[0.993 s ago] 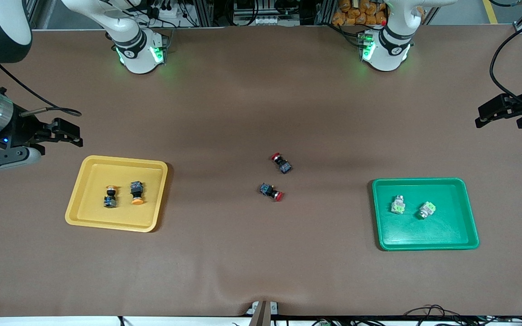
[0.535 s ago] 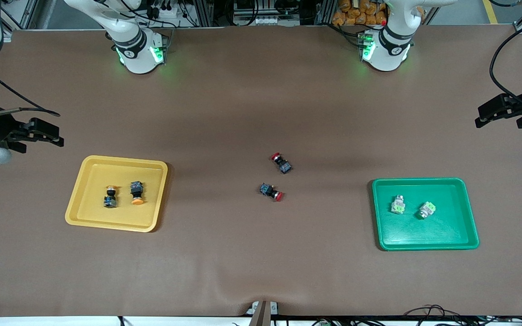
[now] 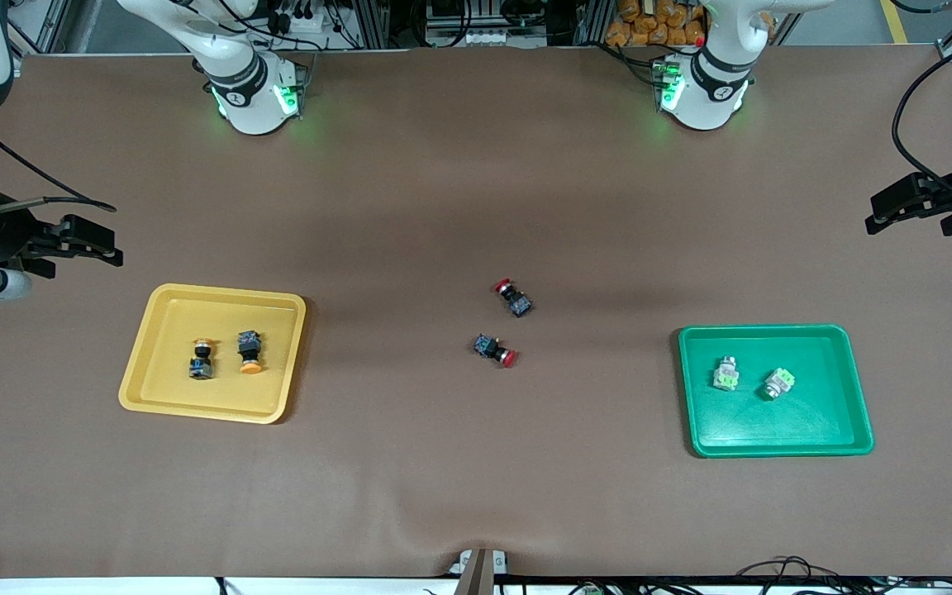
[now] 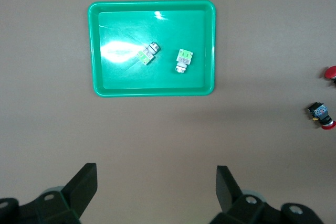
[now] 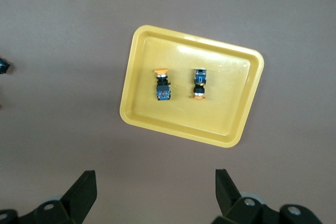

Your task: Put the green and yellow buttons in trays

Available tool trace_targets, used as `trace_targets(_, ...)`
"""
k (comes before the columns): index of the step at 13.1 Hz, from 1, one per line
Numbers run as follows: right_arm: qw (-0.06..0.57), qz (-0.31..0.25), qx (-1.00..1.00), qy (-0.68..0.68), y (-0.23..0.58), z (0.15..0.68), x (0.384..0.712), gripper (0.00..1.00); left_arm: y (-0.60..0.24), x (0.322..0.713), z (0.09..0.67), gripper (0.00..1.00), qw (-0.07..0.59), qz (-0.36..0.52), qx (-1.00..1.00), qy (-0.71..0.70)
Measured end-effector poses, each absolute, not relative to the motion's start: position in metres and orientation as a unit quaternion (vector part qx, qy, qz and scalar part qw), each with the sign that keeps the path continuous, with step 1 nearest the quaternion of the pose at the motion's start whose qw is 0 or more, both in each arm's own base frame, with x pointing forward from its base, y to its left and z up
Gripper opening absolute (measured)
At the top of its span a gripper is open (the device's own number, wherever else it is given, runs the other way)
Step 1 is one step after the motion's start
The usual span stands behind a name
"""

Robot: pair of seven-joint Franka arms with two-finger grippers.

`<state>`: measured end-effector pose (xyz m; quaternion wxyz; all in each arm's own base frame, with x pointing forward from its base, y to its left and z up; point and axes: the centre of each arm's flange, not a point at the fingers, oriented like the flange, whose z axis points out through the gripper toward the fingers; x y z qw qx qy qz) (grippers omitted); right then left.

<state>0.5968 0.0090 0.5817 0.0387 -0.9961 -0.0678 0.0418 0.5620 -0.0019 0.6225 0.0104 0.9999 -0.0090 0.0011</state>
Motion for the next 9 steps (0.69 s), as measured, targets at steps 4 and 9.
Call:
trace_targets(4,0.039,0.043,-0.997,-0.059,-0.013,0.577,0.593,1.0,-0.002,0.562,0.622,1.0,0.01,0.001,1.0,-0.009)
trace_targets(9,0.037,0.035,-0.997,-0.05,-0.032,0.541,0.594,1.0,-0.002,0.562,0.622,1.0,0.01,0.001,1.0,-0.009)
